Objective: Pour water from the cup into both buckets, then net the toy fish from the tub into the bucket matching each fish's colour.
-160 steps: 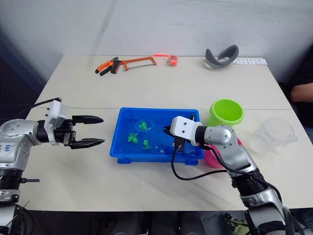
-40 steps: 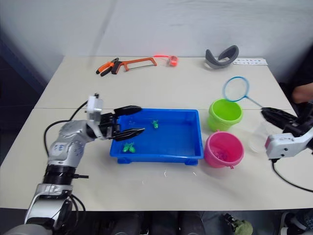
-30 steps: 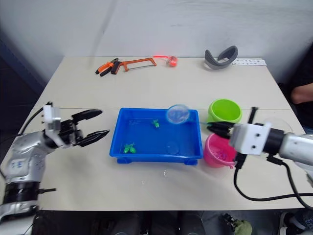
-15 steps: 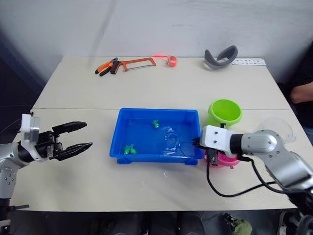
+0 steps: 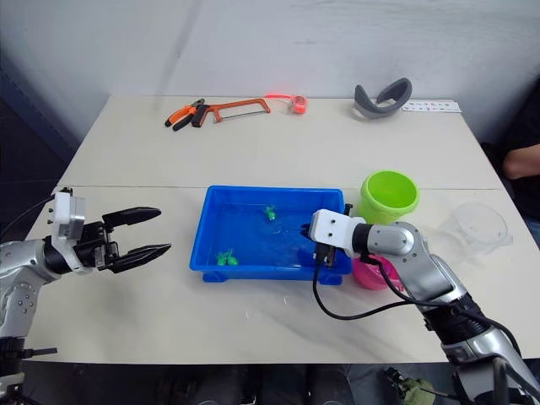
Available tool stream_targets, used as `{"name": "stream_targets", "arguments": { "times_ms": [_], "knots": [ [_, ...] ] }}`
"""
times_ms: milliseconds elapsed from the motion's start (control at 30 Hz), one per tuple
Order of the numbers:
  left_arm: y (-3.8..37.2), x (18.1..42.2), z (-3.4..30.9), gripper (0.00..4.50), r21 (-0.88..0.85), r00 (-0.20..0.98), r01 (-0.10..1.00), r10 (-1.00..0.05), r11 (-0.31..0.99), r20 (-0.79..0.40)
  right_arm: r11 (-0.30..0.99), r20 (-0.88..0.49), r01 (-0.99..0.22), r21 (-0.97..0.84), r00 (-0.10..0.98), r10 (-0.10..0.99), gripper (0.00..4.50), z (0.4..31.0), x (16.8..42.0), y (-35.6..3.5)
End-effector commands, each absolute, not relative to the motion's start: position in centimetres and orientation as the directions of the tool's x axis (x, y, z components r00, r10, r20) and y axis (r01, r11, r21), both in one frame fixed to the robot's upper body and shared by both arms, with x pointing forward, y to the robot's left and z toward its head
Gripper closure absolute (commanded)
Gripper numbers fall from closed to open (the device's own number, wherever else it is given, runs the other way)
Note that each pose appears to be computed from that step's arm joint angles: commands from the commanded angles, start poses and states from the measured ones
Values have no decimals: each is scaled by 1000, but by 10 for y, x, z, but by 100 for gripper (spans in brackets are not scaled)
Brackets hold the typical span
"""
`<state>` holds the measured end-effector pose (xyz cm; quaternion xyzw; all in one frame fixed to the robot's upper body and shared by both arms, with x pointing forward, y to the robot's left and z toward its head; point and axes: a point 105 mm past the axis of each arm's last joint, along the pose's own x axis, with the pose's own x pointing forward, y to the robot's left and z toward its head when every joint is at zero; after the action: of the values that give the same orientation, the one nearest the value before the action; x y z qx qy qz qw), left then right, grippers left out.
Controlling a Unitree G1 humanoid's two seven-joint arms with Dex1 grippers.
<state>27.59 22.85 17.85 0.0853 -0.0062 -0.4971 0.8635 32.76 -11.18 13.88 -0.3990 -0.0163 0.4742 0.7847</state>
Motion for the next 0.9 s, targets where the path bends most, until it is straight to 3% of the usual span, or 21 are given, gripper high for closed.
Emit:
{"name": "stream_targets", "arguments": {
  "times_ms": [33,233,900],
  "knots": [
    [224,278,185,5,187,495,858,-866,478,-61,277,-218,-658,-700,566,795,450,160,323,-107],
    [220,284,184,5,184,475,869,-878,459,-55,234,-210,-626,-743,552,807,450,157,310,-114],
    [144,309,203,5,215,210,952,-976,216,54,248,-77,-352,-903,697,713,450,222,231,-193]
  ]
}}
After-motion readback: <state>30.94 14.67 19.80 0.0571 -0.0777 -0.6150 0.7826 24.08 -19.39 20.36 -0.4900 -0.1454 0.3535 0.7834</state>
